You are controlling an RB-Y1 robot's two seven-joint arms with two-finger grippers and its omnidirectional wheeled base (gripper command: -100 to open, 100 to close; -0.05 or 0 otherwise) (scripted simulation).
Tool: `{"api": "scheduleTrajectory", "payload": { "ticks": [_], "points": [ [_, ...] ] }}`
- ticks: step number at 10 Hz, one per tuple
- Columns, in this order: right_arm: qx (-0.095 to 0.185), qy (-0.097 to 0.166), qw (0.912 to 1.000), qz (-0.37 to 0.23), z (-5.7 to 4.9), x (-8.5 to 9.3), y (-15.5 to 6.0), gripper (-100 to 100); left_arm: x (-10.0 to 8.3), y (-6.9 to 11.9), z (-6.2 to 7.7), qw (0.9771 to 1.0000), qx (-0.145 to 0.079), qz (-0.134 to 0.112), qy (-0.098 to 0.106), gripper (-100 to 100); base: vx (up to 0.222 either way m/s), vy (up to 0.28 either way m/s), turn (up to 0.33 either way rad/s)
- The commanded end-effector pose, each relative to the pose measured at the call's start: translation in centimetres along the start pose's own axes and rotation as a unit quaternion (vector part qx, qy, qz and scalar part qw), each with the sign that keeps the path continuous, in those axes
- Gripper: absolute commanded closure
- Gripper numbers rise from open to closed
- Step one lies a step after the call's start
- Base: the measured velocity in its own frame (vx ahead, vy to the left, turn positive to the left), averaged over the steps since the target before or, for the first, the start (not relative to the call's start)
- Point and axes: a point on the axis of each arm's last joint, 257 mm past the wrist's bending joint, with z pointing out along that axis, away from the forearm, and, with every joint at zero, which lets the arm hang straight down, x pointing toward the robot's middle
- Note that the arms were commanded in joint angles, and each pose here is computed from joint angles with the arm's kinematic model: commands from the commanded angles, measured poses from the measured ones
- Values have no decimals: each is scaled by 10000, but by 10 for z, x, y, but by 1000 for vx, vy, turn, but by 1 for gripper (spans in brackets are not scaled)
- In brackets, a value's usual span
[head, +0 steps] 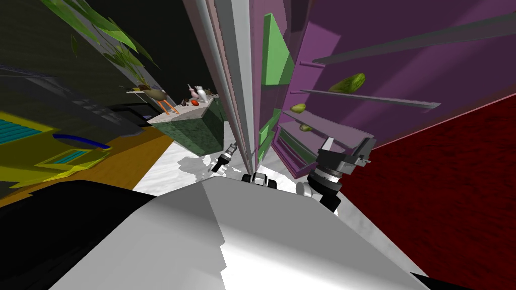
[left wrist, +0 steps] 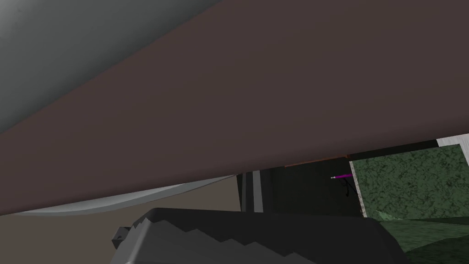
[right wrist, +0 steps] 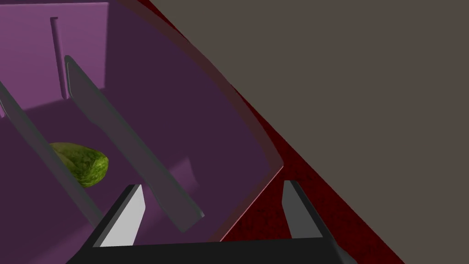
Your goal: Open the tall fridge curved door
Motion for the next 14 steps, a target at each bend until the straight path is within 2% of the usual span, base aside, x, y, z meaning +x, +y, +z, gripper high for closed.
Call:
{"api": "scheduleTrajectory", "payload": {
  "ticks": [1, 4, 5, 6, 7, 8, 9, 14],
  "points": [
    [0, 1, 10000, -1, 0, 0, 0, 0, 10, -9, 0, 9998, 148, -39, 139, 100, 67, 225, -42],
    [0, 0, 10000, -1, 0, 0, 0, 0, 23, -19, -3, 9989, 295, -88, 347, 100, 77, 250, -63],
    [0, 0, 10000, -1, 0, 0, 0, 0, 23, -19, -3, 9989, 295, -88, 347, 100, 77, 217, -42],
    [0, 0, 10000, 0, 0, 0, 0, 0, 29, -24, -5, 9982, 367, -117, 453, 100, 68, 218, -78],
    [0, 0, 10000, 0, 0, 0, 0, 0, 29, -24, -5, 9982, 367, -117, 453, 100, 75, 212, -57],
    [0, 0, 10000, 0, 0, 0, 0, 0, 36, -28, -7, 9974, 437, -147, 558, 100, 73, 238, -109],
    [0, 0, 10000, -1, 0, 0, 0, 0, 7, -32, 1, 9984, 423, -89, 364, -100, 54, 129, -4],
    [-1, -2, 10000, 2, 0, 0, 0, 0, -10, -52, 4, 9981, 456, -147, 395, -100, -8, -41, 41]
  ]
}}
